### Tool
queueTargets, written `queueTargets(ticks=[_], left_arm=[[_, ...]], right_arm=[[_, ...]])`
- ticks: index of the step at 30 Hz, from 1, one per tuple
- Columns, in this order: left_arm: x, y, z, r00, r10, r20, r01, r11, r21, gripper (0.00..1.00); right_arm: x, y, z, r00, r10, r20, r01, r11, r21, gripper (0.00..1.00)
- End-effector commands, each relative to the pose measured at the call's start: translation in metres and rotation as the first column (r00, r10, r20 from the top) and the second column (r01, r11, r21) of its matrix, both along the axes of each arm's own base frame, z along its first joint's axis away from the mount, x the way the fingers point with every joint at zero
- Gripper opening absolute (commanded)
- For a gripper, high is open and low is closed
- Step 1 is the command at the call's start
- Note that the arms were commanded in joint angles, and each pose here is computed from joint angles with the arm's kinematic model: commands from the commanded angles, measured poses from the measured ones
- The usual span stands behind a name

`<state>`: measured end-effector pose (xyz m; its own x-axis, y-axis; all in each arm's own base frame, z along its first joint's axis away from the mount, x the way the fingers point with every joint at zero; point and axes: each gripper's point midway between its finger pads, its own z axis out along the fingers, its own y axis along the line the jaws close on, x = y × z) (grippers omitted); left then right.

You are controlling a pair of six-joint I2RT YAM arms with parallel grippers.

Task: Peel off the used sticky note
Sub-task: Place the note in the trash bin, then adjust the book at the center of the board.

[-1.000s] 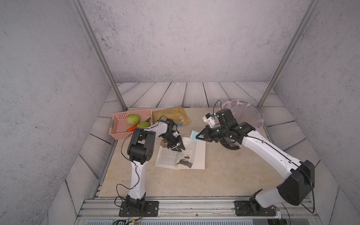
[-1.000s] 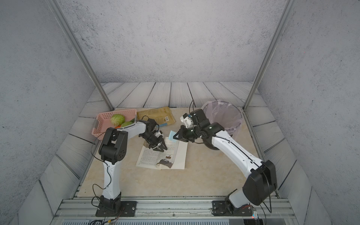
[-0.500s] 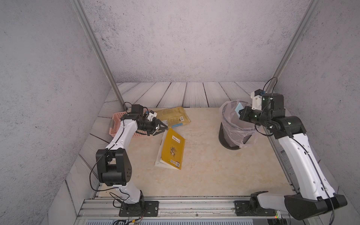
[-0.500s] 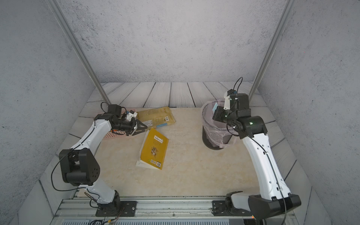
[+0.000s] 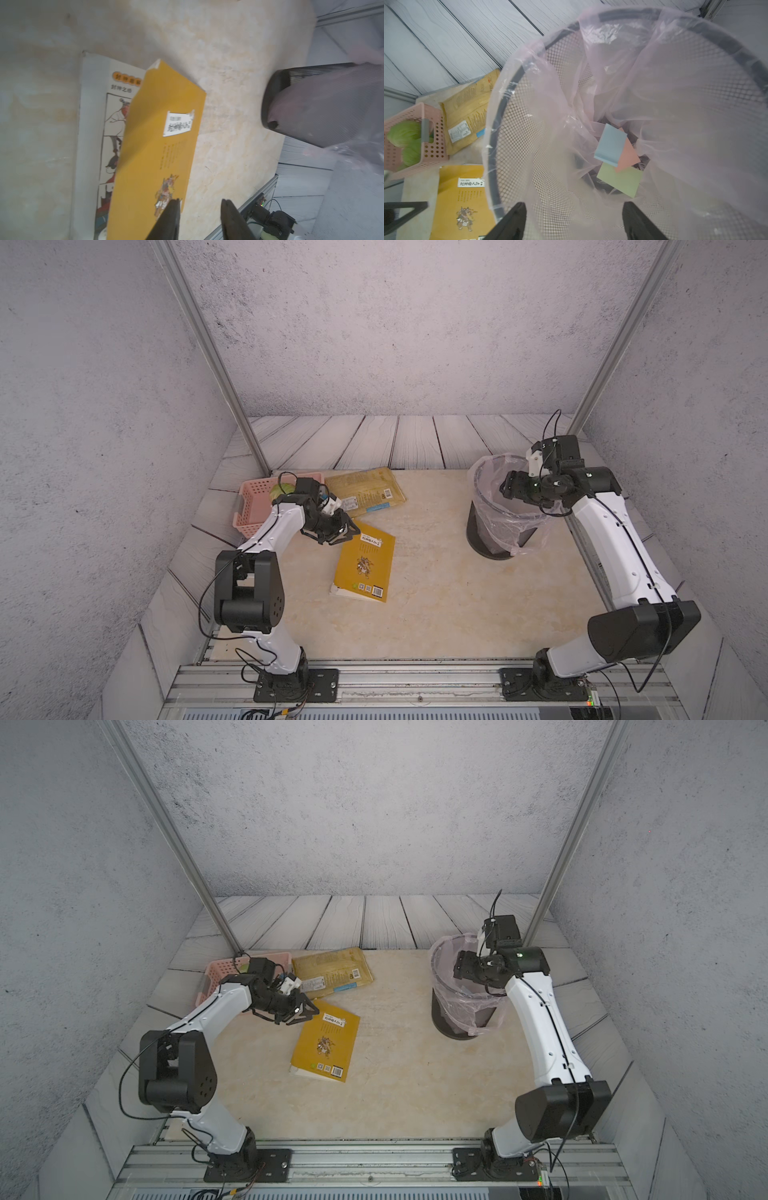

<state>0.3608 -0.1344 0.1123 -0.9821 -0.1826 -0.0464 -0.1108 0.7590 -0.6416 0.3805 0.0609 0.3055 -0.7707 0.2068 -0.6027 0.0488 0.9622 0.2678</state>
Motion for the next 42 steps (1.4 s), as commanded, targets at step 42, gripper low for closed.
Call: queueTargets(ticks=[42], left_arm=[[-0.004, 0.002, 0.002, 0.984, -0.118, 0.132, 0.077, 0.956, 0.284, 0.62]], right_arm=[[-0.104, 0.248, -0.262, 0.788, 0.454, -0.416, -0.345, 0.885, 0.312, 0.86]])
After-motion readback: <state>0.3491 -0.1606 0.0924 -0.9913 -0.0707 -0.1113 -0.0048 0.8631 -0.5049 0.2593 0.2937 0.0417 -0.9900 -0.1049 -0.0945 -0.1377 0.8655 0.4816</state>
